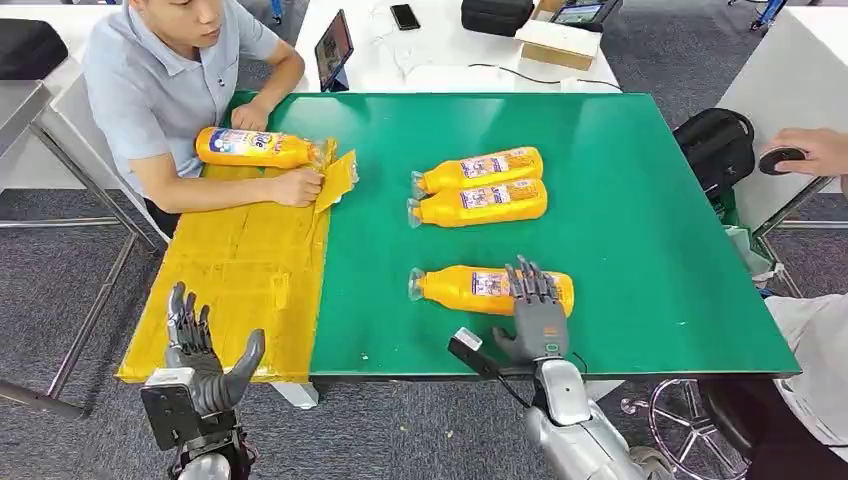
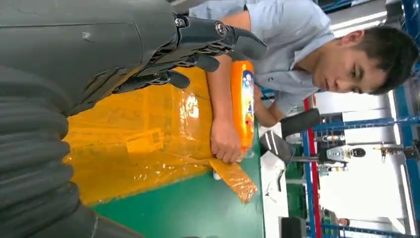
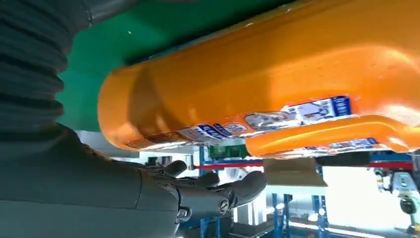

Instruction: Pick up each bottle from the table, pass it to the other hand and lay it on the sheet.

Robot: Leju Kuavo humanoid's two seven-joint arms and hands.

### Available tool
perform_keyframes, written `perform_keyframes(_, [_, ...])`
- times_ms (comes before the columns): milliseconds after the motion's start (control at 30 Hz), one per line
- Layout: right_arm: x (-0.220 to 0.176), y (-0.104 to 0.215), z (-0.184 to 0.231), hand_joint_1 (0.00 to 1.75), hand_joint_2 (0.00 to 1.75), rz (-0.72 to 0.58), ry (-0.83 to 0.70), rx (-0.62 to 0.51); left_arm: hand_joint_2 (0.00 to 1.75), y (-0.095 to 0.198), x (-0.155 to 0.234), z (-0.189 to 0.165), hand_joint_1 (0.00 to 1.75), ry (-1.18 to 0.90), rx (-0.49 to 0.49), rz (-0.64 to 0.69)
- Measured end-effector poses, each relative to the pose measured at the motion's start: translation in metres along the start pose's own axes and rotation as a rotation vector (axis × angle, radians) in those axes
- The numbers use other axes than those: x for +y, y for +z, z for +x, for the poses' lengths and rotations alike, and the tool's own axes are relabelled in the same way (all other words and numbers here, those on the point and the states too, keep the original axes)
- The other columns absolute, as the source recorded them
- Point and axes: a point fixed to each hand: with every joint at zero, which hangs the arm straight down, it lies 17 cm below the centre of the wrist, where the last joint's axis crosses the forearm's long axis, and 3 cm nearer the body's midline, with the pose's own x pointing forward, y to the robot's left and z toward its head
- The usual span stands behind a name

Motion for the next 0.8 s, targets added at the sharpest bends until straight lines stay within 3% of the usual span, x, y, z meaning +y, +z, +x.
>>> perform_keyframes(567, [0.012,-0.020,-0.031,0.00,1.75,0.074,0.008,0.106,1.75,0.003,-0.016,-0.007,0.00,0.066,0.055,-0.078])
perform_keyframes(600, [0.012,-0.022,-0.033,0.59,1.75,0.082,0.005,0.111,1.75,0.003,-0.017,-0.007,0.00,0.067,0.056,-0.080])
perform_keyframes(800, [0.021,-0.032,-0.043,0.59,1.75,0.161,-0.002,0.140,1.75,0.003,-0.026,-0.009,0.00,0.083,0.060,-0.106])
